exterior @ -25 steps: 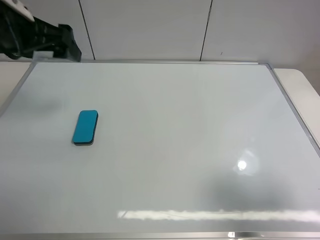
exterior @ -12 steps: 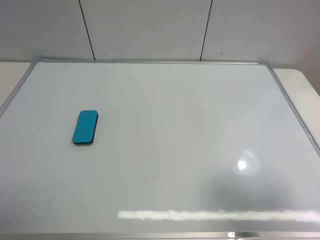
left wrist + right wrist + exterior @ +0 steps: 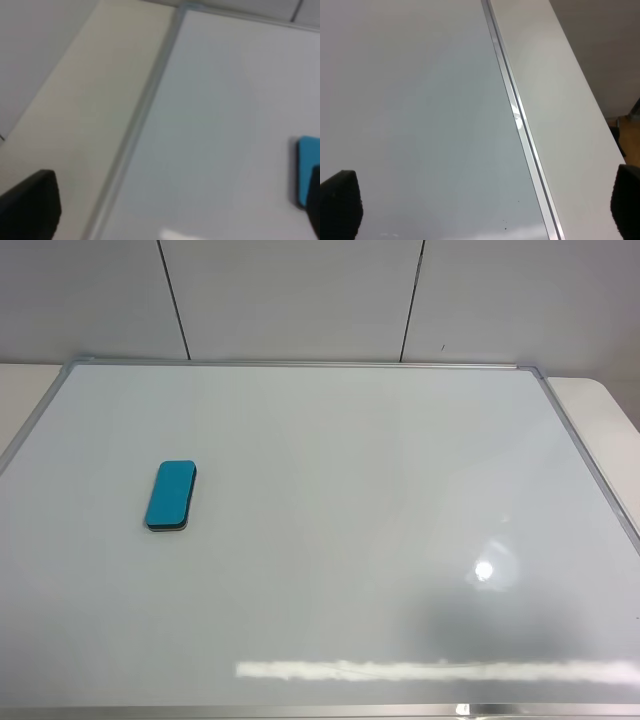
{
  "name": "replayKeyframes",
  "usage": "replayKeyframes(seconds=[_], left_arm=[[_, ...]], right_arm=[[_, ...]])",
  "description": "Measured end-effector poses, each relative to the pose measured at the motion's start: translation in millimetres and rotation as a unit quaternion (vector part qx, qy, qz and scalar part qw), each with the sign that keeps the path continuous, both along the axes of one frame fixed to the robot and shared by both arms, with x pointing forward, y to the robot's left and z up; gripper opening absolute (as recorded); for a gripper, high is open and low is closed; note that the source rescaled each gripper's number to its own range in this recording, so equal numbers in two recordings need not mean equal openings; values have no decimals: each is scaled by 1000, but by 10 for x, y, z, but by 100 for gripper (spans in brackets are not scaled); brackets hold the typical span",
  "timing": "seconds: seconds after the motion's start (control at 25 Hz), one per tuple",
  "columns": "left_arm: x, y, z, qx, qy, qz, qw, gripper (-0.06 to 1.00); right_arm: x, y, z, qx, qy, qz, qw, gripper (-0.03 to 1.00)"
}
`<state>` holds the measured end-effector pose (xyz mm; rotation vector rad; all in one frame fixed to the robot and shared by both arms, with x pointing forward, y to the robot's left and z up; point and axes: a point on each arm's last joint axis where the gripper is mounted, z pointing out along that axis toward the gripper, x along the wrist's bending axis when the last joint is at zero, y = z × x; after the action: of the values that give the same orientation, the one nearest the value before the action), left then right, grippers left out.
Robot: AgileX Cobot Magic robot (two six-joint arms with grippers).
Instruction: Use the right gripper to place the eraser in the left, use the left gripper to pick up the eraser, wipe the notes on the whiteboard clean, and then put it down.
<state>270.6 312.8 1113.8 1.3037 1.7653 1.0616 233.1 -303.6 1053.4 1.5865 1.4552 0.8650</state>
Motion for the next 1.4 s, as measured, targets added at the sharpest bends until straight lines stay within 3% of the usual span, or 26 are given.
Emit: replayKeyframes(seconds=[0.2,0.56,1.24,1.4], left_arm=[[-198,-105,-191,-19,-14,-34,999,99],[-394,-143,-524,-16,-13,-40,999,99],[-383,-140,-597,-15,5,-41,999,100],[-384,-136,-597,-14,5,-67,998,100]], right_arm=[[0,0,0,0,0,0,1000,100],[0,0,0,0,0,0,1000,100],[0,0,0,0,0,0,1000,100],[0,0,0,0,0,0,1000,100]])
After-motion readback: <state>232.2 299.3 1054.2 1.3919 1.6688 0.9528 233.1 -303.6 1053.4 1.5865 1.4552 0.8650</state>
